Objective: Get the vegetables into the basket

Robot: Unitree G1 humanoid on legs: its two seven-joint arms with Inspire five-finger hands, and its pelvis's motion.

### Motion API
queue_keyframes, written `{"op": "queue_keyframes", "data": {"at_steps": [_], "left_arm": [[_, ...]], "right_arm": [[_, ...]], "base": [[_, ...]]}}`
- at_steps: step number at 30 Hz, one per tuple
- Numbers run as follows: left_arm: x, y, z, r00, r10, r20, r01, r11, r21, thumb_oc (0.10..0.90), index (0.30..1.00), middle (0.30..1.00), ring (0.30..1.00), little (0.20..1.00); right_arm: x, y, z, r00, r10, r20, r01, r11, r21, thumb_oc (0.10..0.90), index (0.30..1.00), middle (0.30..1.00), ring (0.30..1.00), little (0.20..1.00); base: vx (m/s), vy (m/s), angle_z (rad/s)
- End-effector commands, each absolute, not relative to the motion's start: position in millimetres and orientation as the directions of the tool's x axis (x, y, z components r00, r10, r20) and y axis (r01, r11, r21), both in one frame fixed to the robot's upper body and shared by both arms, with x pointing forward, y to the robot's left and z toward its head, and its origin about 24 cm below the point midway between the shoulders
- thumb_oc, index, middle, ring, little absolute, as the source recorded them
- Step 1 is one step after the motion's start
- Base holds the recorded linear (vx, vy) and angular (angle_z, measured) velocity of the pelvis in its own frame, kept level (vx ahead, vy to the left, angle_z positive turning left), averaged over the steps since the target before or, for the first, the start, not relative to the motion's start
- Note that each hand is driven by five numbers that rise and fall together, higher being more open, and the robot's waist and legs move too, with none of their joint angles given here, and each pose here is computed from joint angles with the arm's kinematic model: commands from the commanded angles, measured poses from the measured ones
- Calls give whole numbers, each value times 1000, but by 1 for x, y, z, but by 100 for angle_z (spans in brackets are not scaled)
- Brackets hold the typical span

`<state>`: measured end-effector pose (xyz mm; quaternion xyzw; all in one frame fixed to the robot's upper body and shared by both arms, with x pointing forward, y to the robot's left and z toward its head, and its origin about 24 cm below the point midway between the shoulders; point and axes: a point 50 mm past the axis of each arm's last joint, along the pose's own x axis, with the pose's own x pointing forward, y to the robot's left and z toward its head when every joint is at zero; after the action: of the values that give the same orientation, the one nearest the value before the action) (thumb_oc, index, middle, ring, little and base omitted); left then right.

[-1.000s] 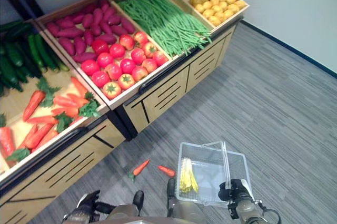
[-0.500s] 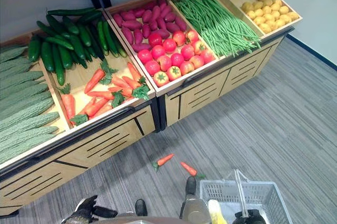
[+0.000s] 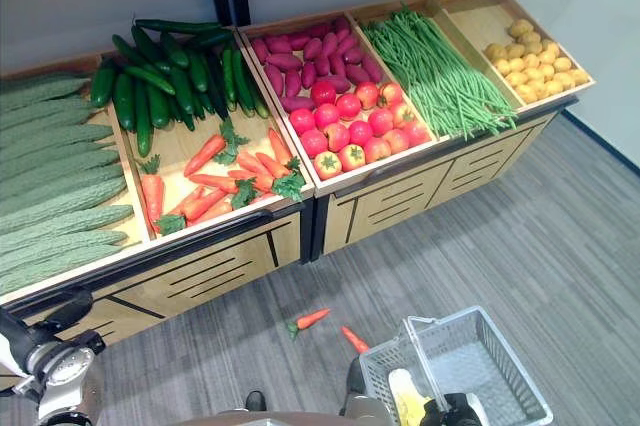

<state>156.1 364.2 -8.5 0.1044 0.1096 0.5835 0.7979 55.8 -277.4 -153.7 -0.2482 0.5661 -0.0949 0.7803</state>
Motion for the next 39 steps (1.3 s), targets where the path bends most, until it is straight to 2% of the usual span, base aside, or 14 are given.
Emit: {"op": "queue_keyframes", "data": {"at_steps": [1,3,4,5,8,10,11,12,17,20,26,34,39], "left_arm": [[168,388,50,271,926,263,-936,190,296,900,1000,1000,1000,1000],[170,388,57,294,907,300,-926,193,324,900,1000,1000,1000,1000],[183,384,71,411,836,364,-878,255,406,900,1000,1000,1000,1000],[184,384,71,412,835,365,-877,256,406,900,1000,1000,1000,1000],[217,371,107,639,613,464,-749,359,557,900,1000,1000,1000,1000],[229,362,130,777,394,492,-619,327,714,900,1000,1000,1000,1000],[230,362,130,777,392,493,-618,326,715,900,1000,1000,1000,1000],[238,361,144,818,304,488,-566,279,775,900,1000,1000,1000,1000],[256,353,161,859,206,469,-511,267,817,900,1000,1000,1000,1000],[267,356,174,899,137,416,-436,202,877,900,1000,1000,1000,1000],[279,358,184,927,107,360,-372,127,920,900,1000,1000,1000,1000],[304,360,205,930,88,356,-347,-104,932,900,1000,1000,1000,1000],[310,360,208,932,90,352,-336,-161,928,900,1000,1000,1000,1000]], "right_arm": [[64,-286,-149,374,-460,-805,-134,833,-537,400,300,300,300,300],[63,-287,-149,375,-461,-804,-134,832,-539,400,300,300,300,300],[66,-291,-146,385,-462,-799,-139,827,-544,400,300,300,300,300],[66,-291,-146,384,-461,-800,-137,828,-544,400,300,300,300,300],[83,-297,-140,436,-450,-779,-152,817,-556,400,300,300,300,300],[94,-302,-135,471,-438,-766,-151,815,-559,400,300,300,300,300],[94,-301,-136,471,-437,-766,-150,816,-558,400,300,300,300,300],[99,-301,-134,492,-421,-762,-165,814,-556,400,300,300,300,300],[105,-299,-133,514,-395,-761,-190,813,-550,400,300,300,300,300],[106,-300,-132,516,-381,-767,-209,813,-544,400,300,300,300,300],[108,-303,-130,523,-381,-762,-209,810,-549,400,300,300,300,300],[127,-305,-123,566,-386,-729,-202,792,-576,400,300,300,300,300],[136,-306,-119,586,-389,-711,-192,786,-588,400,300,300,300,300]], "base": [[0,0,0],[0,0,0],[0,0,0],[0,0,0],[-9,4,-2],[-16,19,-6],[-9,29,-3],[-4,15,-5],[-8,15,-10],[0,19,-9],[-1,15,-13],[-39,23,-6],[-21,18,-5]]}}
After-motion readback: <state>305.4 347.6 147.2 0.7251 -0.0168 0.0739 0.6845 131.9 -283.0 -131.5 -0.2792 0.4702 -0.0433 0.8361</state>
